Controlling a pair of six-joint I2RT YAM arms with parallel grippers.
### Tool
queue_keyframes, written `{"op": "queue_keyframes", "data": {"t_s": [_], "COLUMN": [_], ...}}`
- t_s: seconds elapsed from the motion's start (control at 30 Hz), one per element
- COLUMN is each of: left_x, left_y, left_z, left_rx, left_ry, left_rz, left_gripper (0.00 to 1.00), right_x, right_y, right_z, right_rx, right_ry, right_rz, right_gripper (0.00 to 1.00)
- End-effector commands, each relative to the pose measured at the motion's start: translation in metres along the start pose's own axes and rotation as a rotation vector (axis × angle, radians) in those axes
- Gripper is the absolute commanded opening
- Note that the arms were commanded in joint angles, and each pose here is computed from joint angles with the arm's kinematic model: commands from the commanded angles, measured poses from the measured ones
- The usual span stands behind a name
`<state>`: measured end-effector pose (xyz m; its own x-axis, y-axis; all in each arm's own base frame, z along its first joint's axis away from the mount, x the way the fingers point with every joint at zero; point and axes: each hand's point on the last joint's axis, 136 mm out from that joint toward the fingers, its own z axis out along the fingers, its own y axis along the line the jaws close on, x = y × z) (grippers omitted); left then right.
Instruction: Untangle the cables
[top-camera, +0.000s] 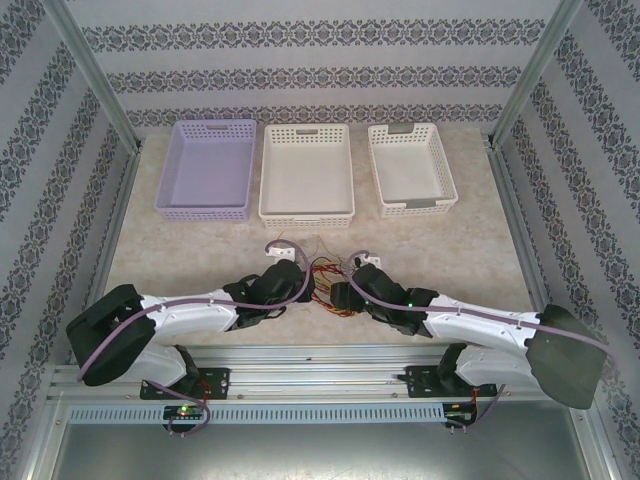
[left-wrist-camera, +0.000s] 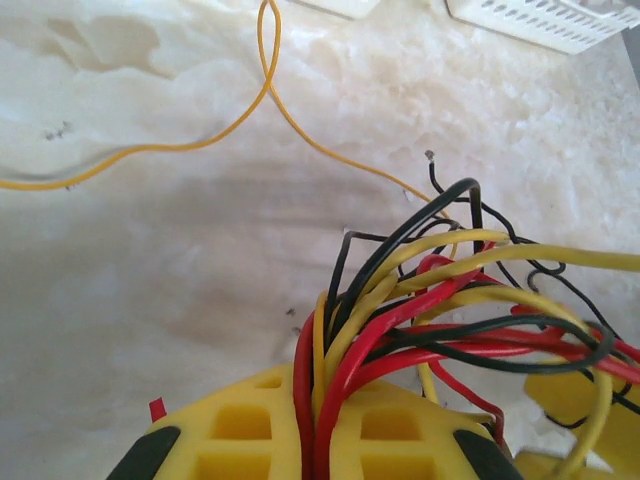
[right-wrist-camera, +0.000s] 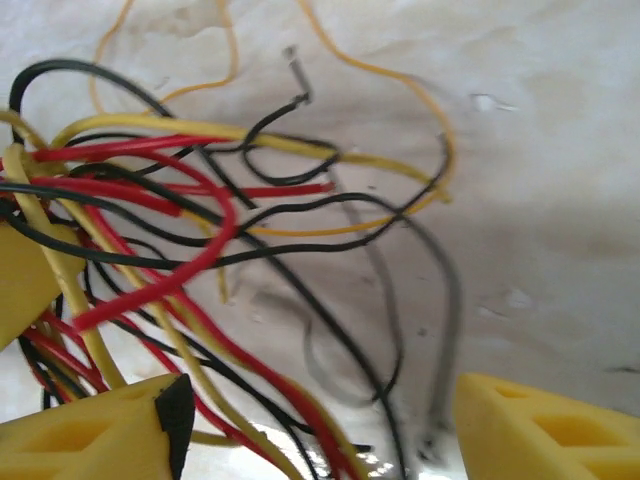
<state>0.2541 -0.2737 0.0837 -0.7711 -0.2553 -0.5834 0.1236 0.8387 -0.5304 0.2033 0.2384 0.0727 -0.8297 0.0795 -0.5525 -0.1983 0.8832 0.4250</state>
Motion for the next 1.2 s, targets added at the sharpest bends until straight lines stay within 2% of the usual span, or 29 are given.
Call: {"op": "queue_keyframes", "data": {"t_s": [0.0, 0.33, 0.5, 0.67, 0.8, 0.93, 1.03, 1.1, 1.17], "left_x": [-0.015, -0.009, -0.009, -0.011, -0.012, -0.010, -0.008, -0.007, -0.006], "left_y": [-0.017, -0.040, -0.045, -0.047, -0.049, -0.053, -0.054, -0.054, -0.053], "left_z": [-0.006, -0.012, -0.019, -0.029, -0.036, -0.042, -0.046, -0.049, -0.052], "left_rx": [0.051, 0.190, 0.226, 0.255, 0.283, 0.332, 0.354, 0.365, 0.369], "left_ry": [-0.067, -0.052, -0.058, -0.071, -0.080, -0.078, -0.074, -0.073, -0.074], "left_rz": [0.032, 0.053, 0.054, 0.056, 0.057, 0.048, 0.047, 0.053, 0.053], "left_gripper": [0.00, 0.00, 0.00, 0.00, 0.00, 0.00, 0.00, 0.00, 0.00], "right_x": [-0.005, -0.008, -0.010, -0.006, -0.006, -0.011, -0.011, -0.013, -0.016], "right_y": [0.026, 0.000, 0.006, -0.005, -0.011, -0.016, -0.010, -0.009, -0.011], "right_z": [-0.001, 0.019, 0.029, 0.041, 0.046, 0.048, 0.052, 0.050, 0.046], "right_rx": [-0.086, 0.101, 0.130, 0.197, 0.232, 0.256, 0.221, 0.218, 0.224], "right_ry": [-0.020, -0.035, -0.029, -0.023, -0.028, -0.058, -0.052, -0.058, -0.077], "right_rz": [-0.088, -0.163, -0.219, -0.252, -0.257, -0.267, -0.281, -0.278, -0.264], "right_gripper": [0.68, 0.51, 0.50, 0.49, 0.30, 0.27, 0.08, 0.01, 0.00]}}
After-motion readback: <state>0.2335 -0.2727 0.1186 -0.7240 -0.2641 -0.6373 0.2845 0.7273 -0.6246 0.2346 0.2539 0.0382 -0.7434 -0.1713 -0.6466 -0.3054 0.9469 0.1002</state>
